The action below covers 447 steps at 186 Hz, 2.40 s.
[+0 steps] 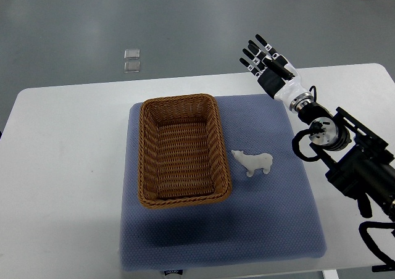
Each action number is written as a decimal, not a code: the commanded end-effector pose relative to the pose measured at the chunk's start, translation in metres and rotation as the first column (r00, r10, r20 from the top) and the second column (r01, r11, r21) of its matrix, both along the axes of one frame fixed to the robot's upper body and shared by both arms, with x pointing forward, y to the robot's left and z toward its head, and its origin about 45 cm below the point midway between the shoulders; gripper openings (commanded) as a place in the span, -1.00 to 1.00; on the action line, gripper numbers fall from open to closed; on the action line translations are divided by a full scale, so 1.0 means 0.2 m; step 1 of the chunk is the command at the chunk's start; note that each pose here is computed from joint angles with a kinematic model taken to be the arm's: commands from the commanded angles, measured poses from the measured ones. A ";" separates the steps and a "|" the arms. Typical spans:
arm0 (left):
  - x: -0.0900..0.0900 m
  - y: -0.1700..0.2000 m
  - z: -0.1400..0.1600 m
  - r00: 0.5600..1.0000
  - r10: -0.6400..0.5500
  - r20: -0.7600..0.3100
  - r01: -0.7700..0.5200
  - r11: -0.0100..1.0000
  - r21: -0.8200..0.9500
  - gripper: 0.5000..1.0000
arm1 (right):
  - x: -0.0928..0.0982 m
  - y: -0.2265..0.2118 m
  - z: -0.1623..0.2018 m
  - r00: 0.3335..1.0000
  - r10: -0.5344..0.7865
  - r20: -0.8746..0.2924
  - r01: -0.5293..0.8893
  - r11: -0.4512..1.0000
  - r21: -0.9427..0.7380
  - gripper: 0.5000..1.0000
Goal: Place white bear in brown basket with right hand
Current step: 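Raise the right hand and swing it over the mat toward the bear, then lower the right hand onto the white polar bear figurine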
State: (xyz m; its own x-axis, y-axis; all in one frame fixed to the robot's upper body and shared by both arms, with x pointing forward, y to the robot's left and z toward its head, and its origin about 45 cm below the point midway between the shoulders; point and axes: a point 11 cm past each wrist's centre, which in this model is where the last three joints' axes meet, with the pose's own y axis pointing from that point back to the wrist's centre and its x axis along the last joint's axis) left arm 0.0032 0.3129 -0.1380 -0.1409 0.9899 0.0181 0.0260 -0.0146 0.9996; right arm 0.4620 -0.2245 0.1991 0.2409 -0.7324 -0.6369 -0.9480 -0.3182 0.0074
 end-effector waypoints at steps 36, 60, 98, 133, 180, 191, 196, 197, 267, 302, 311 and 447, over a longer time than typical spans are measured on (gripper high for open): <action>0.04 -0.02 0.00 1.000 -0.005 0.014 0.005 1.000 -0.014 1.00 | 0.09 -0.26 0.38 0.953 0.281 0.110 -0.172 0.805 -0.568 0.69; 0.05 -0.02 0.00 1.000 -0.006 0.017 0.006 1.000 -0.016 1.00 | 0.06 -0.31 0.47 0.905 0.423 0.045 -0.225 0.565 -0.794 0.69; 0.05 -0.03 0.00 1.000 -0.006 0.018 0.006 1.000 -0.017 1.00 | -0.09 -0.28 0.54 0.758 0.570 -0.319 -0.278 -0.159 -0.947 0.69; 0.05 -0.02 0.00 1.000 -0.006 0.017 0.006 1.000 -0.014 1.00 | -0.13 -0.17 0.58 0.719 0.587 -0.371 -0.258 -0.270 -0.928 0.70; 0.05 -0.02 0.00 1.000 -0.008 0.019 0.008 1.000 -0.016 1.00 | -0.25 -0.02 0.47 0.640 0.676 -0.365 -0.354 -0.161 -0.921 0.69; 0.05 -0.02 0.00 1.000 -0.007 0.017 0.007 1.000 -0.014 1.00 | -0.27 -0.02 0.42 0.634 0.674 -0.378 -0.369 -0.165 -0.914 0.69; 0.05 -0.02 0.00 1.000 -0.007 0.017 0.007 1.000 -0.014 1.00 | -0.28 -0.03 0.40 0.633 0.672 -0.384 -0.377 -0.166 -0.911 0.69; 0.05 -0.02 0.00 1.000 -0.007 0.017 0.007 1.000 -0.014 1.00 | -0.28 -0.03 0.40 0.633 0.672 -0.384 -0.377 -0.166 -0.911 0.69; 0.05 -0.02 0.00 1.000 -0.011 0.016 0.011 1.000 -0.014 1.00 | -0.36 0.00 0.16 0.631 0.649 -0.425 -0.451 -0.138 -0.882 0.68; 0.05 -0.02 0.00 1.000 -0.011 0.014 0.011 1.000 -0.011 1.00 | -0.41 0.04 0.04 0.633 0.644 -0.429 -0.469 -0.122 -0.875 0.66; 0.05 -0.02 0.00 1.000 -0.011 0.014 0.011 1.000 -0.011 1.00 | -0.41 0.04 0.02 0.636 0.639 -0.433 -0.467 -0.128 -0.875 0.66; 0.04 -0.01 0.00 1.000 -0.014 0.012 0.014 1.000 -0.005 1.00 | -0.47 0.02 -0.12 0.666 0.604 -0.438 -0.481 -0.102 -0.871 0.11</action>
State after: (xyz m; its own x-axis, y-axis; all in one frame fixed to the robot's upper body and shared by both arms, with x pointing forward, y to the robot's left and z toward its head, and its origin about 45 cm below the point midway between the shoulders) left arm 0.0117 0.3113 -0.1376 -0.1274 0.9918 0.0117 0.0139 -0.0100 0.9999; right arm 0.3673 -0.2204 0.1767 0.8795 -0.2779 0.3864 -0.4758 -0.5358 0.6975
